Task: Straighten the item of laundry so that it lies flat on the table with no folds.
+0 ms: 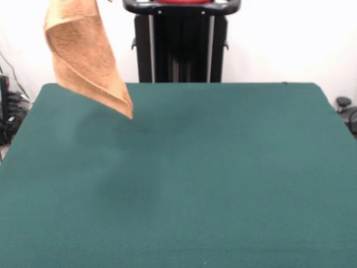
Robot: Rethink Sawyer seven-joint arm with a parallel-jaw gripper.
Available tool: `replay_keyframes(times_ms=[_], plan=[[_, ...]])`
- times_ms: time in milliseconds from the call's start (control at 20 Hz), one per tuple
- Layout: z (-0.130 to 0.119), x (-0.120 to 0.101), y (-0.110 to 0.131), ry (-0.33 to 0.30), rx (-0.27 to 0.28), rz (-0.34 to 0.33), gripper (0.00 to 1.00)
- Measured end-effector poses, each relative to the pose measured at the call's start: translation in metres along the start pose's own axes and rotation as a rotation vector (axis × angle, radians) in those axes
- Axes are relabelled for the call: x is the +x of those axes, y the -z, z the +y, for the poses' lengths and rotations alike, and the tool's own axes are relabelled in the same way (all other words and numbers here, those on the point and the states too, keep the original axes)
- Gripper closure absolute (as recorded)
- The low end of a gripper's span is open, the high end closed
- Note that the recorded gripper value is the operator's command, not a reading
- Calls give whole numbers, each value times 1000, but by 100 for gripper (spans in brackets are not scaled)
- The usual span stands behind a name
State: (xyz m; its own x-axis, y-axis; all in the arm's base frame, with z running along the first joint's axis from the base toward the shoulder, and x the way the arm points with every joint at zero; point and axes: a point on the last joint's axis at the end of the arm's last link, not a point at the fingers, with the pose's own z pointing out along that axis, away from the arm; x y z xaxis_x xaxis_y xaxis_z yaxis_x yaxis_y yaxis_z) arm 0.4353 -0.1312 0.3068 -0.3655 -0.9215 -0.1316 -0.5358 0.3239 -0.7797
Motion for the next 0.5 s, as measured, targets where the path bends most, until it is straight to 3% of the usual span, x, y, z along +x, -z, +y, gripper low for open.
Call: replay_keyframes(times_ms=[200,500], plan=[[-10,13,-8,-53,10,36,100],[-22,30,-23,-71,8,67,100]])
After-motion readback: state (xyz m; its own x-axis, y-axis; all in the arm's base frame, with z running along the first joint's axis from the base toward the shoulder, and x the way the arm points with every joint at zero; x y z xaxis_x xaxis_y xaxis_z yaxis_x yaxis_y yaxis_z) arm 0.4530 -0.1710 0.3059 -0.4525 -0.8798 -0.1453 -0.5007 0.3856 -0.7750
